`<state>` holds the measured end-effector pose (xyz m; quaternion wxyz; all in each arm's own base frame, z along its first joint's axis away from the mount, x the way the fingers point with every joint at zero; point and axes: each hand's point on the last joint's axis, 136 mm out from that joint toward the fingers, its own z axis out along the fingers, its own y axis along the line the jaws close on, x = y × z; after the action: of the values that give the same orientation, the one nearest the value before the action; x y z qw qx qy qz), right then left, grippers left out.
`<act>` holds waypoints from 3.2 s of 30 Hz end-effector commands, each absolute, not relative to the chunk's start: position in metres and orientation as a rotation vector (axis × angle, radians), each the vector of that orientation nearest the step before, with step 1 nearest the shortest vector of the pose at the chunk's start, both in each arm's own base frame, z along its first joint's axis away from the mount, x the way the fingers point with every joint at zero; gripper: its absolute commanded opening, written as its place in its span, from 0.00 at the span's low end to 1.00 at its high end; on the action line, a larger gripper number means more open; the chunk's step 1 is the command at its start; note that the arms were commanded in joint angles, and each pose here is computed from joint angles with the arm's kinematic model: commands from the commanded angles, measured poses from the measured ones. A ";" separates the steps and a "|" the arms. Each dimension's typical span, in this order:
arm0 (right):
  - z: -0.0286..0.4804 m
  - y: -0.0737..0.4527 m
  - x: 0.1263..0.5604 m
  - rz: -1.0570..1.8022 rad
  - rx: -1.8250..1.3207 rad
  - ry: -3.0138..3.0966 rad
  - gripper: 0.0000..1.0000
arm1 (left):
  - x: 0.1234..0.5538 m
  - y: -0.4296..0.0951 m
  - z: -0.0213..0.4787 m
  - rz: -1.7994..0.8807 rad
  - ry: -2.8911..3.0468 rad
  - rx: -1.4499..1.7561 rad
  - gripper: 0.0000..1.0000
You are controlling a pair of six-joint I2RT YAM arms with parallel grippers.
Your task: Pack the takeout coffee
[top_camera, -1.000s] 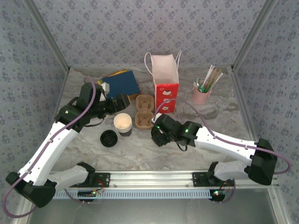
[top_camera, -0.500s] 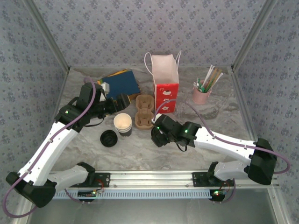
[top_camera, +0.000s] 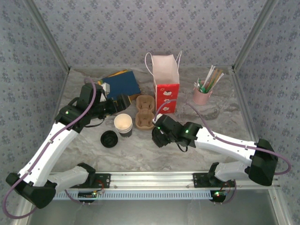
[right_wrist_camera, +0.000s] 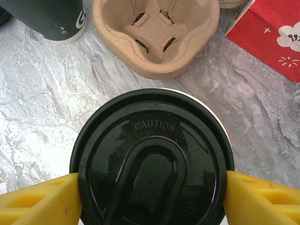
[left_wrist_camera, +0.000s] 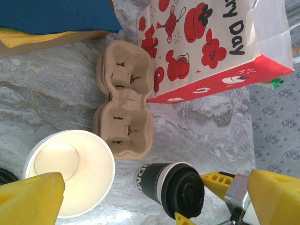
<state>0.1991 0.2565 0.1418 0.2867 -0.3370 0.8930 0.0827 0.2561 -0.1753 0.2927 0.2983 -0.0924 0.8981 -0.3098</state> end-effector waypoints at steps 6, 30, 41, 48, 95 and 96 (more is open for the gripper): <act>0.157 0.255 0.205 0.222 -0.879 2.367 0.76 | 0.254 -0.176 0.296 -0.830 2.380 -0.233 1.00; 0.145 0.259 0.208 0.278 -0.876 2.394 0.76 | 0.258 -0.179 0.292 -0.822 2.395 -0.225 1.00; 0.138 0.254 0.209 0.244 -0.869 2.416 0.76 | 0.259 -0.179 0.292 -0.821 2.398 -0.226 1.00; 0.146 0.253 0.210 0.241 -0.861 2.402 0.76 | 0.260 -0.180 0.290 -0.818 2.402 -0.222 1.00; 0.146 0.254 0.212 0.219 -0.882 2.422 0.77 | 0.263 -0.183 0.290 -0.821 2.409 -0.212 1.00; 0.146 0.255 0.212 0.222 -0.885 2.423 0.77 | 0.263 -0.183 0.290 -0.821 2.408 -0.213 1.00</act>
<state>0.2082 0.2548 0.1421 0.2732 -0.3231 0.9012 0.0938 0.2621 -0.1795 0.2805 0.2821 -0.0935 0.9065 -0.2999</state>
